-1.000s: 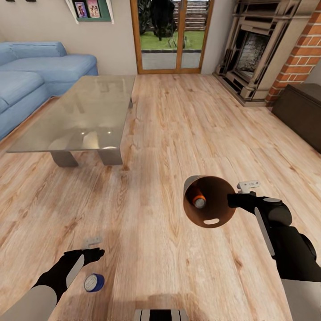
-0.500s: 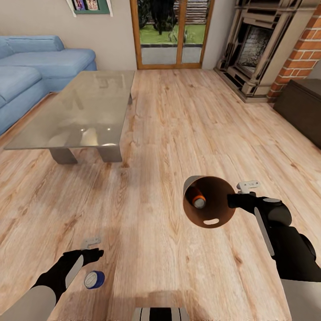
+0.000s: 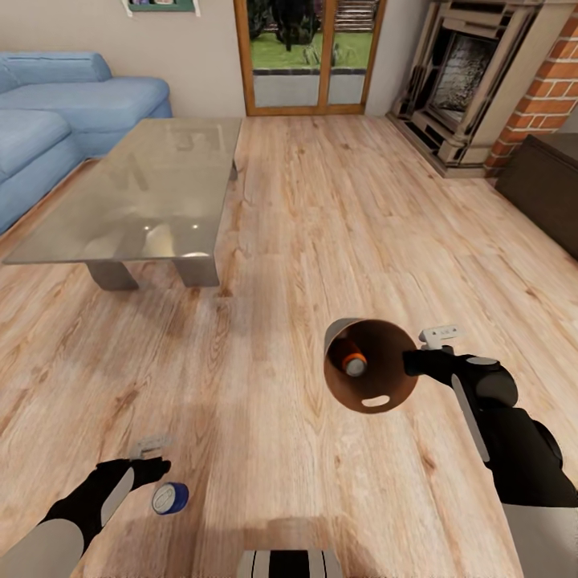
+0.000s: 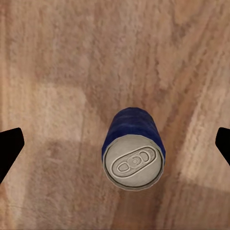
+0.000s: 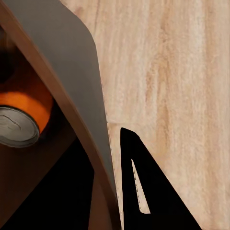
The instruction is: Put the three can of soda from the living room inside the tash can in the kitchen.
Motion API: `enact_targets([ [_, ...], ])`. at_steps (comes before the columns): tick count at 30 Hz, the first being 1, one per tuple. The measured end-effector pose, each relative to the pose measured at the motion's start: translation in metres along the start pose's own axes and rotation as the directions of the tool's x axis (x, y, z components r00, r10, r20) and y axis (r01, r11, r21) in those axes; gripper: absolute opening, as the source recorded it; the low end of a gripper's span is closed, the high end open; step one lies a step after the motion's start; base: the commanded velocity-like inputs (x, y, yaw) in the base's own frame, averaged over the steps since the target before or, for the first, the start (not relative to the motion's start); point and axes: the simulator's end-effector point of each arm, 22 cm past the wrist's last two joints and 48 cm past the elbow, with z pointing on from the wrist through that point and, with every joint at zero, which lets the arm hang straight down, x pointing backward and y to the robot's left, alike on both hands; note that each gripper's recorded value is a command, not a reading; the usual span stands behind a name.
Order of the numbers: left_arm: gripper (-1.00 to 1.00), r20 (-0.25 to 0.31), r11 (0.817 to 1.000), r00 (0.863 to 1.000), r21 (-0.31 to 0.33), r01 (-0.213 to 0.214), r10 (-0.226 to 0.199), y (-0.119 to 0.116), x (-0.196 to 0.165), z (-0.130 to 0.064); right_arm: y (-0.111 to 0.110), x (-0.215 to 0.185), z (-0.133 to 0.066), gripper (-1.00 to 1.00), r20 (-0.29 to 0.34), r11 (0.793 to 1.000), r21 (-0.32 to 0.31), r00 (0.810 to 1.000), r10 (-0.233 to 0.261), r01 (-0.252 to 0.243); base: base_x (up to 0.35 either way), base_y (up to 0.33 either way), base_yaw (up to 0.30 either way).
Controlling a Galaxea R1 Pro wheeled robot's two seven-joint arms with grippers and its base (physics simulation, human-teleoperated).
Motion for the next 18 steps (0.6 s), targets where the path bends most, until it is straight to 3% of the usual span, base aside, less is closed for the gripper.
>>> enact_targets([
  [9, 1.0, 0.029, 1.0, 0.999, 0.005, -0.018, 0.018, -0.007, -0.001, 0.005, 0.003, 0.008, 0.006, -1.0, -0.017, 1.0, 0.0, 1.0, -0.014, 0.014, 0.0, 0.0, 0.0],
  [18, 1.0, 0.02, 1.0, 1.0, 0.008, -0.021, 0.021, -0.007, 0.004, 0.01, 0.004, 0.014, 0.012, -1.0, -0.03, 1.0, 0.0, 0.999, -0.015, 0.015, 0.0, 0.0, 0.0],
])
